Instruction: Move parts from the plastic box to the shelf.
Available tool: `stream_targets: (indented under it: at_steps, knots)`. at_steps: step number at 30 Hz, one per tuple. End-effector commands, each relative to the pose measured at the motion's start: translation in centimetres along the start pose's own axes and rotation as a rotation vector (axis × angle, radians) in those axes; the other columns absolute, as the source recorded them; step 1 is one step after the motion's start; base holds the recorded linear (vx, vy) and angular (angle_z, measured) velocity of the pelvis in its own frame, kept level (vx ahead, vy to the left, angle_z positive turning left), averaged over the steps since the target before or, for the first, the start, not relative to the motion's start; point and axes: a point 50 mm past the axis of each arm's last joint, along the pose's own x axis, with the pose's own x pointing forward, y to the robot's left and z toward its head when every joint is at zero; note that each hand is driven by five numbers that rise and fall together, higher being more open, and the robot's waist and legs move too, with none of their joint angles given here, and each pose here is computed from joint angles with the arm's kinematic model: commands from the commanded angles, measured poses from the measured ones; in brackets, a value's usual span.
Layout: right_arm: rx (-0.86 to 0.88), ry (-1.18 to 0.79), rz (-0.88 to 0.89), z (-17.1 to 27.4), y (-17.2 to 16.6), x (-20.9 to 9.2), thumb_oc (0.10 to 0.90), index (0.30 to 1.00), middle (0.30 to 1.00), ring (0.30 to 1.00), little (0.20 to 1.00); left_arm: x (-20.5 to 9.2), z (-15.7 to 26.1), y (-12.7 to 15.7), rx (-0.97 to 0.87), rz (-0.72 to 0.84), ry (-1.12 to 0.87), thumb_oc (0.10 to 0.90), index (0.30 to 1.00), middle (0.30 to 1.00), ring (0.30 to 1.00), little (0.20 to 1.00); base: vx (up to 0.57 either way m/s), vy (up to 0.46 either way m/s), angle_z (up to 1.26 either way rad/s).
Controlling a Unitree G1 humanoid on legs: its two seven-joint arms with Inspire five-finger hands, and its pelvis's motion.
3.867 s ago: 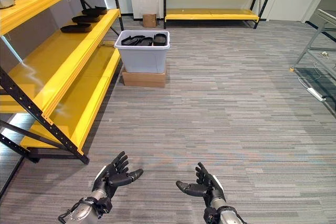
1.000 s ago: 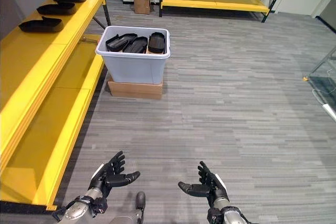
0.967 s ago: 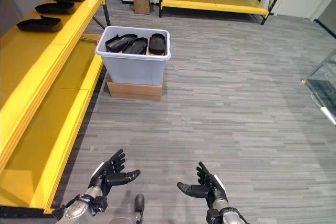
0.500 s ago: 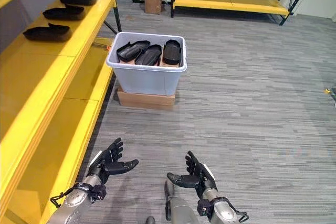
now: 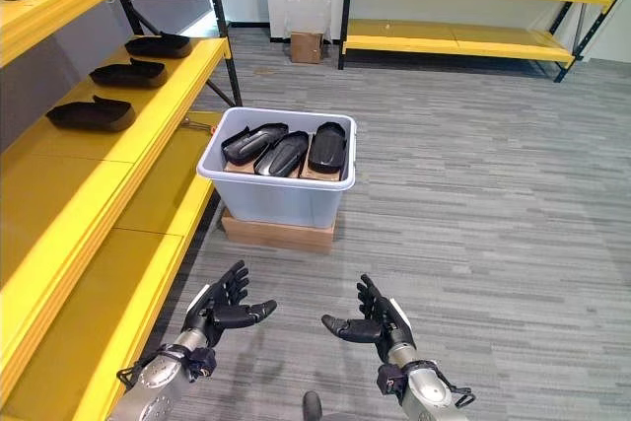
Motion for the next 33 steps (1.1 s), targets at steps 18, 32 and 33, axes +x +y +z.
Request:
stream_targets:
  at_steps: [18,32,33]
  knots:
    - [-0.041,-0.171,0.047,3.3,0.8,0.2,0.900,1.000,1.000,1.000,1.000,0.2,5.2,-0.8,0.029,-0.055,-0.263,0.900,1.000,1.000,1.000,1.000,0.33,0.126,-0.22]
    - [0.016,-0.143,0.089,2.3,1.9,0.0,0.900,1.000,1.000,1.000,1.000,0.3,5.5,-0.5,0.091,-0.069,-0.247,0.900,1.000,1.000,1.000,1.000,0.23,0.152,0.02]
    - [0.036,-0.142,0.084,2.3,1.8,0.0,0.900,1.000,1.000,1.000,1.000,0.3,5.4,-0.4,0.087,-0.066,-0.245,0.900,1.000,1.000,1.000,1.000,0.26,0.026,0.20]
